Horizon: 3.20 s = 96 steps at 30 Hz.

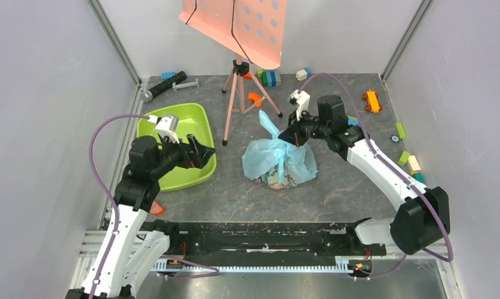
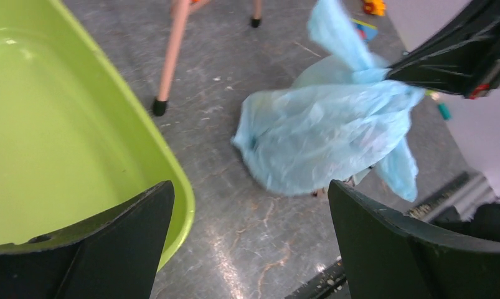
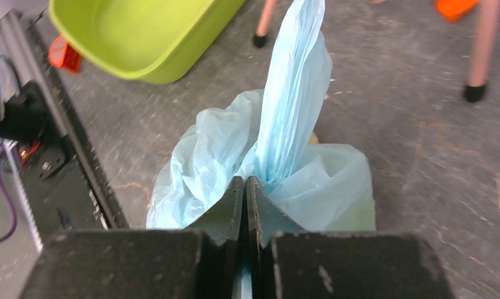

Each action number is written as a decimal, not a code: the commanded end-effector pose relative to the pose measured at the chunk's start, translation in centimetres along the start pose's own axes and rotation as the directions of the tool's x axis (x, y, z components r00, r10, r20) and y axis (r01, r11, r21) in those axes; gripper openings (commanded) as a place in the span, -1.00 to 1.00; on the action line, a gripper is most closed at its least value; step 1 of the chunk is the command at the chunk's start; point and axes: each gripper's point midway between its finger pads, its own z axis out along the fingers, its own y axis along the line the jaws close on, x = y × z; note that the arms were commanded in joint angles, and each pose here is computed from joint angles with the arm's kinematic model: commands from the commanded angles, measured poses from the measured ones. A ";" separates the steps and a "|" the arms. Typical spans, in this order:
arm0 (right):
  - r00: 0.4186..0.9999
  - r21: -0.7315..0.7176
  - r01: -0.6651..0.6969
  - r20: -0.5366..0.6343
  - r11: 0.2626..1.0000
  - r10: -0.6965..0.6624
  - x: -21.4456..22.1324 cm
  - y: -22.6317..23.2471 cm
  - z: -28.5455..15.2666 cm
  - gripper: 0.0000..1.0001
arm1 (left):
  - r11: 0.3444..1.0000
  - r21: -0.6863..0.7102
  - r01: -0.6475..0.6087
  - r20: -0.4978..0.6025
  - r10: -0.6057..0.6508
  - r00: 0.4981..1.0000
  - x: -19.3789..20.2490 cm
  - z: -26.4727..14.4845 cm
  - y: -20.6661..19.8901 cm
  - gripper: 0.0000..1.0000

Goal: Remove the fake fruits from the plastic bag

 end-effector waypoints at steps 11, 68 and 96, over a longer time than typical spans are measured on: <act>0.993 0.182 0.001 0.119 0.983 -0.023 -0.6 -0.4 -1.5 0.96 | 0.930 0.305 -0.205 0.016 0.211 0.977 0.1 0.2 -10.0 0.99; 0.989 0.111 -0.122 0.100 0.986 0.111 5.4 0.6 -1.5 -0.80 | 0.710 0.142 -0.690 -0.130 0.704 0.698 9.1 16.0 -14.5 0.76; 0.865 0.412 -0.462 0.404 0.786 0.297 6.1 -7.3 -8.8 -1.00 | 0.894 -0.017 -0.447 0.038 0.448 0.893 5.8 10.2 -10.2 -0.90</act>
